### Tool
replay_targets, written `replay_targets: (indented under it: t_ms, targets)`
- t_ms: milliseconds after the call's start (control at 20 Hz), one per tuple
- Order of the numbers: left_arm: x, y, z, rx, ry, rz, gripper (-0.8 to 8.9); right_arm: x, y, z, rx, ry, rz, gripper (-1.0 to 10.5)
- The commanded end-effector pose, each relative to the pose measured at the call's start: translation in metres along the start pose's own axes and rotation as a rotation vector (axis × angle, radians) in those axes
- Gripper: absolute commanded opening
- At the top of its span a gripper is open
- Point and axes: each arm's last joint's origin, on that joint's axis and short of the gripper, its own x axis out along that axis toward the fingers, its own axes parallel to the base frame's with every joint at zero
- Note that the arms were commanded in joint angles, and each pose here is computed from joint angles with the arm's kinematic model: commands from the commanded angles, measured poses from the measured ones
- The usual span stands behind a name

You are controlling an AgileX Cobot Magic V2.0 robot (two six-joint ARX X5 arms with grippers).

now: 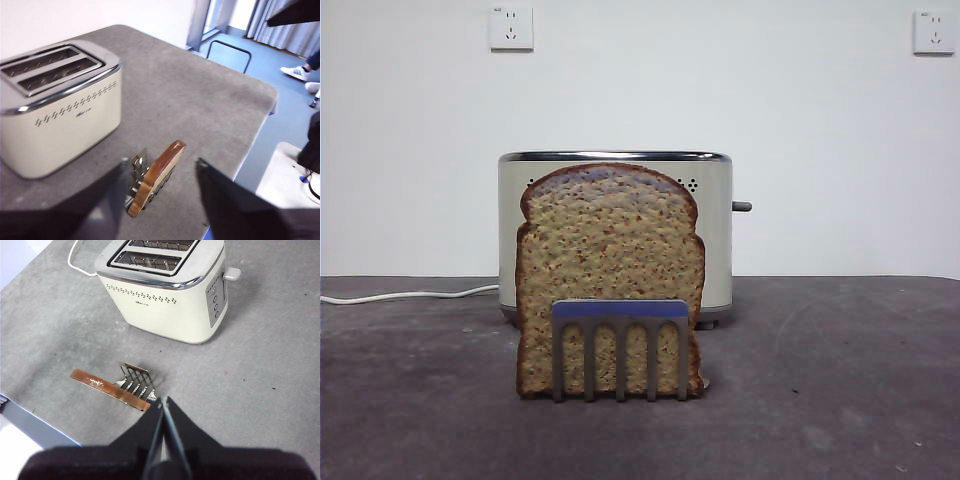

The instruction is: Pick up a slice of bread from the rack,put the bread on the toaster,press the button

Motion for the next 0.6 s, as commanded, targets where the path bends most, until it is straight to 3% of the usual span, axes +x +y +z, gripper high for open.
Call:
replay_targets:
  t_ms: [50,350,600]
  targets:
    - [0.004,0.001,0.011,0.079,0.001,-0.032,5.98,0.000,0.000,0.001,-0.014,-0.002,0.000,-0.1]
    - [0.037,0.004,0.048,0.215,0.149,-0.091,5.98,0.005,-0.003,0.002,-0.005,0.014,0.002,-0.1]
    - [0.093,-0.001,0.062,0.365,0.315,-0.143,5.98,0.010,-0.006,0.004,0.006,0.031,0.005,-0.1]
